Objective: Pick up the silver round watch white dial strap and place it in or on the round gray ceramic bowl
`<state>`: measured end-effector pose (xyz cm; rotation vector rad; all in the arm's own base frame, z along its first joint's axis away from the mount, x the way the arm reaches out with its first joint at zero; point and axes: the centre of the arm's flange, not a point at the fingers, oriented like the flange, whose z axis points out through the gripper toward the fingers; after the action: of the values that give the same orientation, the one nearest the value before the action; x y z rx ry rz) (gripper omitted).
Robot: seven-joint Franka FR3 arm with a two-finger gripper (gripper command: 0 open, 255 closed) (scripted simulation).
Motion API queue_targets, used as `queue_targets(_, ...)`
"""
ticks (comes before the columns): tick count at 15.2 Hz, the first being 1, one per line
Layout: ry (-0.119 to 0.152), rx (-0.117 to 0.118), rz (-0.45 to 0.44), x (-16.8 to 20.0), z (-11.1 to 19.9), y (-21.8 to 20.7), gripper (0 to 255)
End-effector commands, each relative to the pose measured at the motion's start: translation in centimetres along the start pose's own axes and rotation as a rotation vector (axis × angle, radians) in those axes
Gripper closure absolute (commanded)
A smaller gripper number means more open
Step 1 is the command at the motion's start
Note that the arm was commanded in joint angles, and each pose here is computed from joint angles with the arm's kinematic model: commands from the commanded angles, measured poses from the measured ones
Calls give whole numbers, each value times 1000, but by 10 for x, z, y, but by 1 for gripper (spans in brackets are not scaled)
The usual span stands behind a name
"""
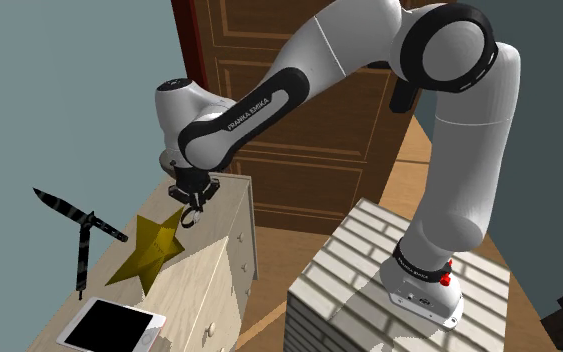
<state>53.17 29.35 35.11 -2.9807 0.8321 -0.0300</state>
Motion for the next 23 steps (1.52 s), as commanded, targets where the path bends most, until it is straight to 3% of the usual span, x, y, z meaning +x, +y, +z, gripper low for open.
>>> queue_targets(1, 0, 0, 0, 0, -10, -1, 255)
queue_targets(23, 0, 0, 0, 1, -126, -7, 255)
